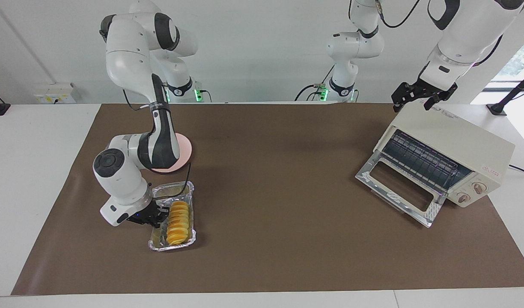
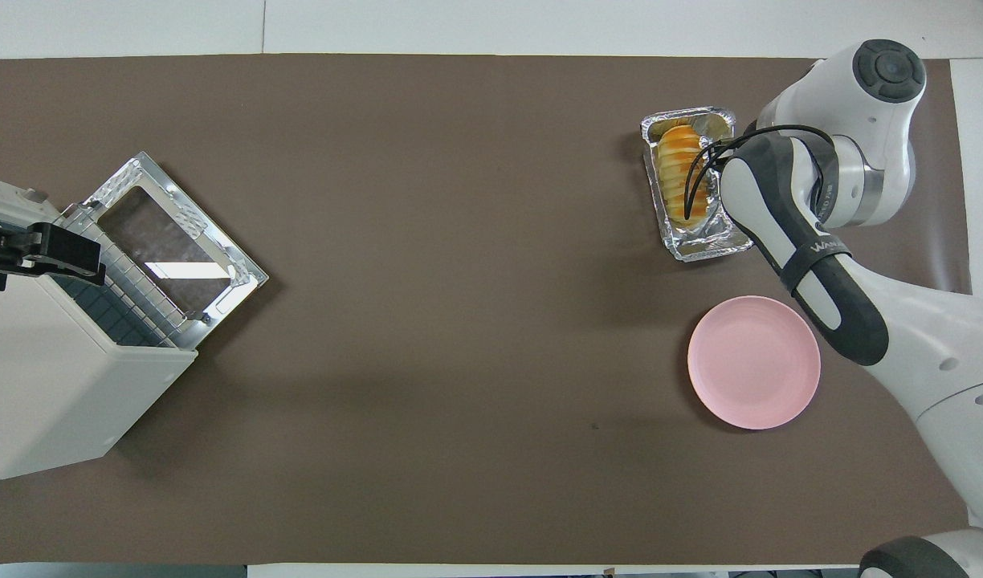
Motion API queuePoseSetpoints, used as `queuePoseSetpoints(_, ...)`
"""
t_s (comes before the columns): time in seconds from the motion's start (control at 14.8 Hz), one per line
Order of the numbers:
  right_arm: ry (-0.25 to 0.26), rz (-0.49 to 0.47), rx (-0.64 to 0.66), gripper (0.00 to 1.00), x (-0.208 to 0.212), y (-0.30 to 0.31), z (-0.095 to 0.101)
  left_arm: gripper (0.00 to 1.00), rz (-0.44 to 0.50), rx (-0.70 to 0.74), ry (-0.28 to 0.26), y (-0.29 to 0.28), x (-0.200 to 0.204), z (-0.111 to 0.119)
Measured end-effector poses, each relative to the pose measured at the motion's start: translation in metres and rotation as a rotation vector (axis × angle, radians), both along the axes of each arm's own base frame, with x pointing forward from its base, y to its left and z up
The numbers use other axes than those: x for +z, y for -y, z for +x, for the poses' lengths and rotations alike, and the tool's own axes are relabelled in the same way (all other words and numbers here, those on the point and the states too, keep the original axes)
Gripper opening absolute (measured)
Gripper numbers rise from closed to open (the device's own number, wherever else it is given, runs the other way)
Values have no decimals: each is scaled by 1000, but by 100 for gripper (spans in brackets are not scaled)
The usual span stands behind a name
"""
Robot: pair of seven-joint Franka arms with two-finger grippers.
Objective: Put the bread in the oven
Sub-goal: 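Lower the bread into the foil tray and open the right gripper, then grasp the foil tray rim with the right gripper and slide it toward the oven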
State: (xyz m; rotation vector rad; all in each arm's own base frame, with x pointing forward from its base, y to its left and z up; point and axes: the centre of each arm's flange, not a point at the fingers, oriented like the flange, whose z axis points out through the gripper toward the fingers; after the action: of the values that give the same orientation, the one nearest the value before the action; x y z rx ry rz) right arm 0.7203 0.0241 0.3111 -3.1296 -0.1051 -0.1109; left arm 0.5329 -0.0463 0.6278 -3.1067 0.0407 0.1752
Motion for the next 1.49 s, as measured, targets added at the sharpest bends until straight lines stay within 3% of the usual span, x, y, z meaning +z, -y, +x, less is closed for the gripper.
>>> queuePoseSetpoints(0.41, -4, 1, 1, 2, 7, -1, 0, 100, 0, 0, 0, 0, 0, 0)
queuePoseSetpoints(0.81, -81, 37, -13, 2, 84, -27, 1, 100, 0, 0, 0, 0, 0, 0)
queuePoseSetpoints(1.15, -89, 81, -77, 2, 126, -138, -18, 100, 0, 0, 0, 0, 0, 0)
queuePoseSetpoints(1.49, -75, 128, -131, 2, 133, -264, -53, 100, 0, 0, 0, 0, 0, 0)
